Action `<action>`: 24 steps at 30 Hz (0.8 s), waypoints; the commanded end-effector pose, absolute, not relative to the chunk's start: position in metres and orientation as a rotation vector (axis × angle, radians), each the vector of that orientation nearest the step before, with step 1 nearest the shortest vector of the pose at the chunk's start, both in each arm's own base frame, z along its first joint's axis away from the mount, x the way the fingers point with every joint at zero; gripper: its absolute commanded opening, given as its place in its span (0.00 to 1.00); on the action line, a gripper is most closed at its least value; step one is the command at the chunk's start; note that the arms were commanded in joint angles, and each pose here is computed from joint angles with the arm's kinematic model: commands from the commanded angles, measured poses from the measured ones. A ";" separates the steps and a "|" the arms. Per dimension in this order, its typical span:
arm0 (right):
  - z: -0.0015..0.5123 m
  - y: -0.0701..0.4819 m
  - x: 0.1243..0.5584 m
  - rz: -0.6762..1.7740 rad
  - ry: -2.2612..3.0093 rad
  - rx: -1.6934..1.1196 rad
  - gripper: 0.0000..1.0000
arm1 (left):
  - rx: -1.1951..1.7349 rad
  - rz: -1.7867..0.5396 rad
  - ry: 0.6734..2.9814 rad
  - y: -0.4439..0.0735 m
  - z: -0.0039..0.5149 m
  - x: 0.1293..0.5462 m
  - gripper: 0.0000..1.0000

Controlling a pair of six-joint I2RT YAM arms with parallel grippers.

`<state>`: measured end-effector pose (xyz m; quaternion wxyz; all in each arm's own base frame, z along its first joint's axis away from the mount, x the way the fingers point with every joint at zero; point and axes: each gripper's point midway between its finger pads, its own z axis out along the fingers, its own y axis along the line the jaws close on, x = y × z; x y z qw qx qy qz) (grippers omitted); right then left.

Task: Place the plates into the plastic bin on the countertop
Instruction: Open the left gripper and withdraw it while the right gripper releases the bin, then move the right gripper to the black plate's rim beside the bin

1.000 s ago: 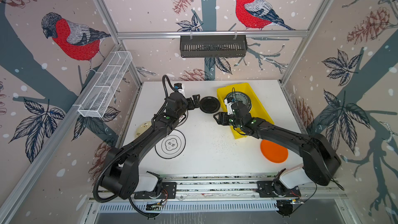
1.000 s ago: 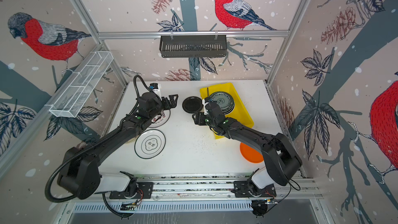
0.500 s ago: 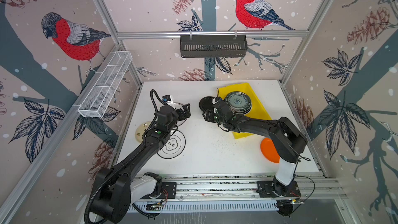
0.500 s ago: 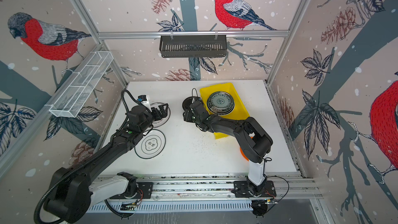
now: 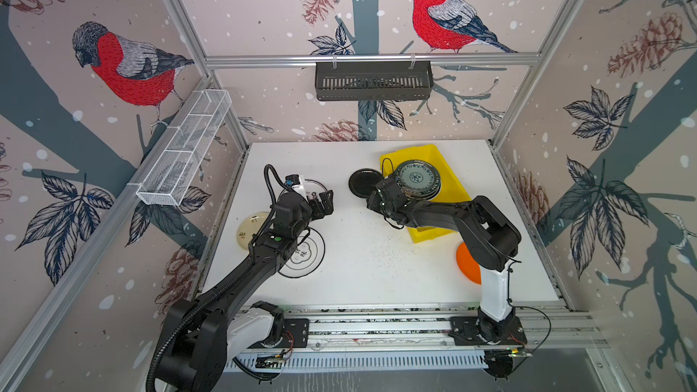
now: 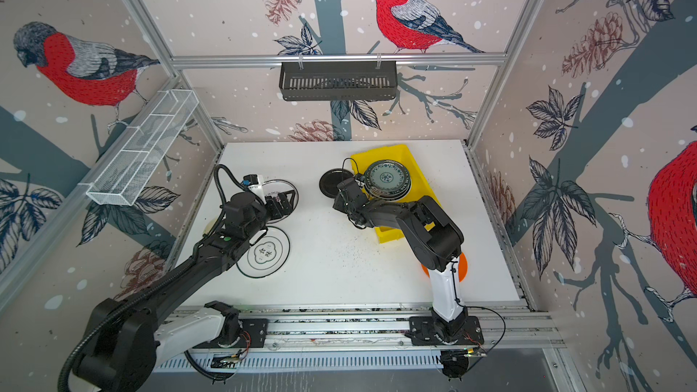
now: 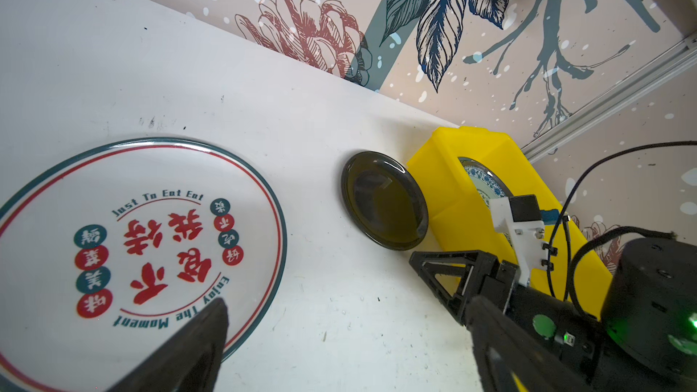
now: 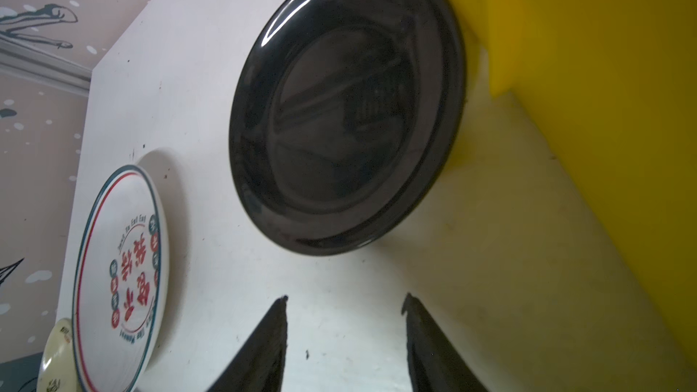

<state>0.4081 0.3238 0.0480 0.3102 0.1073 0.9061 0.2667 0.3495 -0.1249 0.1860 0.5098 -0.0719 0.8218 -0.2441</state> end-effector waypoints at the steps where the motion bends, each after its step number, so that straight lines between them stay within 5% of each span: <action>1: 0.052 0.316 0.421 0.711 2.337 0.345 0.50 | -0.167 -0.616 1.918 -0.126 0.199 0.350 0.98; 10: 0.054 0.302 0.442 0.726 2.285 0.383 0.46 | -0.147 -0.611 1.911 -0.126 0.202 0.346 0.98; 16: 0.045 0.297 0.451 0.721 2.290 0.396 0.32 | -0.154 -0.617 1.920 -0.126 0.195 0.345 0.98; 24: 0.038 0.298 0.462 0.668 2.296 0.383 0.32 | -0.142 -0.612 1.919 -0.126 0.197 0.344 0.98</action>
